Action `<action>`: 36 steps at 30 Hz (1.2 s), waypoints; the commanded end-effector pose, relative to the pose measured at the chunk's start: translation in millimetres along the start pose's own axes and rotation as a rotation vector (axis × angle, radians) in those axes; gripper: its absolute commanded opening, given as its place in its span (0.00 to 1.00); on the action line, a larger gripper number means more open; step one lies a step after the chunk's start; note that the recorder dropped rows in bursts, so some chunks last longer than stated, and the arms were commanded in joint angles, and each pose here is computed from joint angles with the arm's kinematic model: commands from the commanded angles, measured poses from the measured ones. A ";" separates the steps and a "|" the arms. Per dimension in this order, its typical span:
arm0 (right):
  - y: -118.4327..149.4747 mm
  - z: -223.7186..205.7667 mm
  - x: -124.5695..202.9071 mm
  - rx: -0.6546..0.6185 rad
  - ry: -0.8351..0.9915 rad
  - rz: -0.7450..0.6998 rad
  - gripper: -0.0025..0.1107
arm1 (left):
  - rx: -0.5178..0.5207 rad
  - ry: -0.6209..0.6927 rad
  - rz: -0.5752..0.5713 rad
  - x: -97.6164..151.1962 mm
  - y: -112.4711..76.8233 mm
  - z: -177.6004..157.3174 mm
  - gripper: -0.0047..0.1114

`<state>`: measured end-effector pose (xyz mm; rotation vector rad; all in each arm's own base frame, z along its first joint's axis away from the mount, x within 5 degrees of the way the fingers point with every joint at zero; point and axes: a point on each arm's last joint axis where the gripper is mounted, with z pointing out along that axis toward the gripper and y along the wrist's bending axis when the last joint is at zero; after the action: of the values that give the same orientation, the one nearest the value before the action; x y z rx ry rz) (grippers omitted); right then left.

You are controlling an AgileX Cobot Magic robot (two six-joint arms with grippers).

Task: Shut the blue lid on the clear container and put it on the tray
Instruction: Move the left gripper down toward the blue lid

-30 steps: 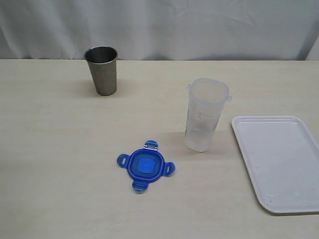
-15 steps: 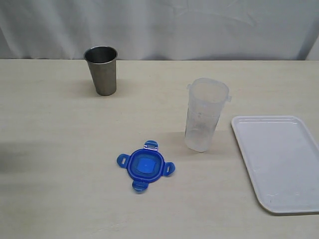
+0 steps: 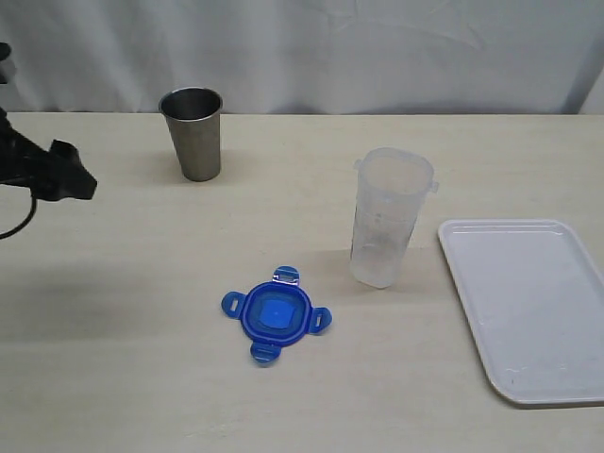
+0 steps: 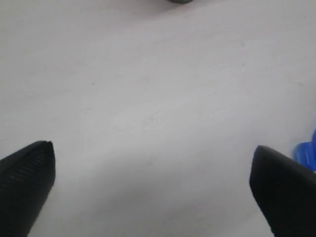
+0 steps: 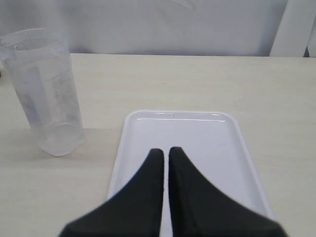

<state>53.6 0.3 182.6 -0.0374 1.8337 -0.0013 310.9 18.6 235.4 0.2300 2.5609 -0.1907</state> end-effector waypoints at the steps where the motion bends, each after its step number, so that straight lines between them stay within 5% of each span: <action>1: -0.1 0.1 0.5 0.003 -0.006 0.003 0.06 | 0.009 -0.068 0.109 -11.7 -28.2 9.7 0.92; 10: -0.1 0.1 0.5 0.003 -0.006 0.003 0.06 | 0.030 -0.191 0.256 -25.7 -83.9 28.6 0.92; 17: -0.1 0.1 0.5 0.003 -0.006 0.003 0.06 | 0.040 -0.216 0.326 -25.8 -107.3 44.0 0.92; 25: -0.1 0.1 0.5 0.003 -0.006 0.003 0.06 | 0.196 -0.015 0.154 -5.4 -120.1 63.6 0.92; 28: -0.1 0.1 0.5 0.003 -0.006 0.003 0.06 | 0.259 0.081 0.002 3.4 -125.1 73.5 0.92; 36: -0.1 0.1 0.5 0.003 -0.006 0.003 0.06 | 0.256 0.209 -0.042 23.2 -122.5 113.0 0.92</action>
<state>53.6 0.3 182.6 -0.0374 1.8337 -0.0013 324.2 -118.0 145.4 0.3361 2.7325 -0.5333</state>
